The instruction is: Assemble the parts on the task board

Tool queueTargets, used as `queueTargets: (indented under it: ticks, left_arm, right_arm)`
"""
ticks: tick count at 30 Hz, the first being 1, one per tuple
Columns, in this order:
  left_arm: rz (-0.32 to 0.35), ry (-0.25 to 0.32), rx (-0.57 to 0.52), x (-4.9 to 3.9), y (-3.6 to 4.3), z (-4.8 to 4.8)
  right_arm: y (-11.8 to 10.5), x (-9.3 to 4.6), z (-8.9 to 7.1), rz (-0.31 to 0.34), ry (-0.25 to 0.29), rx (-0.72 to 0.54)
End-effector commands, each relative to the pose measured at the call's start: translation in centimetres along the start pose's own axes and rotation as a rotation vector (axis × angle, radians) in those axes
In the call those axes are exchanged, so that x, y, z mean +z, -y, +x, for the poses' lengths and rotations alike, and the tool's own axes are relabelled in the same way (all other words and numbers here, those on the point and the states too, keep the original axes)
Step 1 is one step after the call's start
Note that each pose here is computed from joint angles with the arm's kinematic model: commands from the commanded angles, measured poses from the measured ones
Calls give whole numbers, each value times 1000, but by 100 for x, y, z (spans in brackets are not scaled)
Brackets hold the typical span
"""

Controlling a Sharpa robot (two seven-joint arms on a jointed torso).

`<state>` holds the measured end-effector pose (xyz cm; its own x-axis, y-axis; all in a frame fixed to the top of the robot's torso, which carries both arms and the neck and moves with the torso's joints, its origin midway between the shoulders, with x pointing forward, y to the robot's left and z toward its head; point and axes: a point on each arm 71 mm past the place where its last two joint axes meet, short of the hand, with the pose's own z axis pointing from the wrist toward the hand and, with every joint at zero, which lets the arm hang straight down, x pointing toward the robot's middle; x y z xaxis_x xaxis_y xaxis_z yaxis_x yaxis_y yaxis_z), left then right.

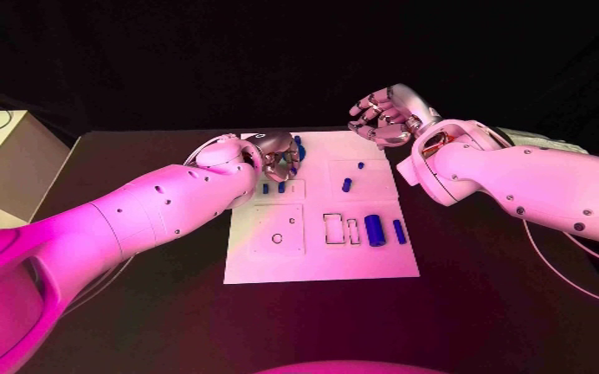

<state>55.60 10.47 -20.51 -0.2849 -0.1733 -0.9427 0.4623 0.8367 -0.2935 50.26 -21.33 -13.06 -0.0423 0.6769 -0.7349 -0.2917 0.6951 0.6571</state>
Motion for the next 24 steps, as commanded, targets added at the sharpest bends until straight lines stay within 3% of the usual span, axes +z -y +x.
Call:
queueTargets:
  ticks: [1,7,13,17,24]
  left_arm:
    - [29,46,-28,-11,34,-29]
    - [45,65,-49,-63,39,-64]
    - [55,92,-72,-137,22,-170]
    - [51,87,-84,-196,-13,-230]
    - [23,50,-82,-263,-116,-251]
  right_arm:
    - [-17,0,5,-19,-5,-6]
    - [-6,6,-4,-17,0,-8]
    - [12,14,-16,-13,6,-11]
    - [26,16,-26,-9,10,-13]
    - [41,14,-38,-4,13,-14]
